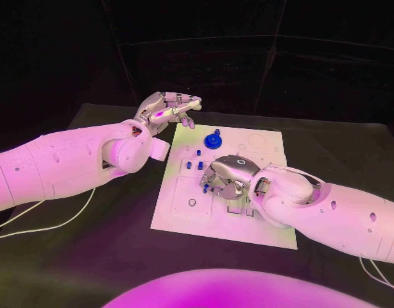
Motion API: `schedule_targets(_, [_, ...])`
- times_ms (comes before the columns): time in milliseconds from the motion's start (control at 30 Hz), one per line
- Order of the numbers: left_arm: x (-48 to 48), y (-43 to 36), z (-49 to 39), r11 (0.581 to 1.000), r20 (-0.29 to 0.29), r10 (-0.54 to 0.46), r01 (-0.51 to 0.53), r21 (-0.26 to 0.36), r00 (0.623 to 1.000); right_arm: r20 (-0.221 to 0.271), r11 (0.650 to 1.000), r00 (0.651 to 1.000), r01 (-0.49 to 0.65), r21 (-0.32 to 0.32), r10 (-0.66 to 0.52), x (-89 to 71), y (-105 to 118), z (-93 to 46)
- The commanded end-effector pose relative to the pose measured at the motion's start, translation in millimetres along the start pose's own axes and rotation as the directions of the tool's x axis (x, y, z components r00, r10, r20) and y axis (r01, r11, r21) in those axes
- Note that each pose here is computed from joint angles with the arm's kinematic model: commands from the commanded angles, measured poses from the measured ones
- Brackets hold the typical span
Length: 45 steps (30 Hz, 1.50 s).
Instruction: Assemble the parts on the task board
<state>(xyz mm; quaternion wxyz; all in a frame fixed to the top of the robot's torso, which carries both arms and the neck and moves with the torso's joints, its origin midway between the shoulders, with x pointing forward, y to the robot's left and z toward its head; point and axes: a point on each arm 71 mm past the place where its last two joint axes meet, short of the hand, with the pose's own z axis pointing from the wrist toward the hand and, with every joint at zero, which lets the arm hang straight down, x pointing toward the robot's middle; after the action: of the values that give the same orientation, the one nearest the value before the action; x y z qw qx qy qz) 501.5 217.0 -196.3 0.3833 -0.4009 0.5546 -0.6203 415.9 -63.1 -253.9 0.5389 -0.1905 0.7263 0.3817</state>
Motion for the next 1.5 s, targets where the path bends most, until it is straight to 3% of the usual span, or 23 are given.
schedule_targets(33, [0.9,-1.2,0.7,1.0,-0.008,-0.008,0.008,0.006,1.0,-0.018,1.0,1.0,0.009,-0.01,-0.009,1.3,0.8,0.6])
schedule_targets(933, [-0.4,-0.9,0.6,1.0,-0.007,-0.007,0.007,0.003,1.0,-0.034,0.998,0.998,0.061,-0.015,-0.061,5.0,2.7,3.4])
schedule_targets(1167, [-1.3,-0.7,0.6,1.0,-0.005,-0.006,0.006,0.001,1.0,0.002,0.999,0.999,0.051,-0.013,-0.051,2.5,1.6,2.7])
schedule_targets(1500, [-3.3,-0.4,0.6,1.0,0.0,-0.004,0.004,-0.001,1.0,0.133,1.0,0.991,-0.026,-0.012,0.028,-8.8,-3.6,-7.8])
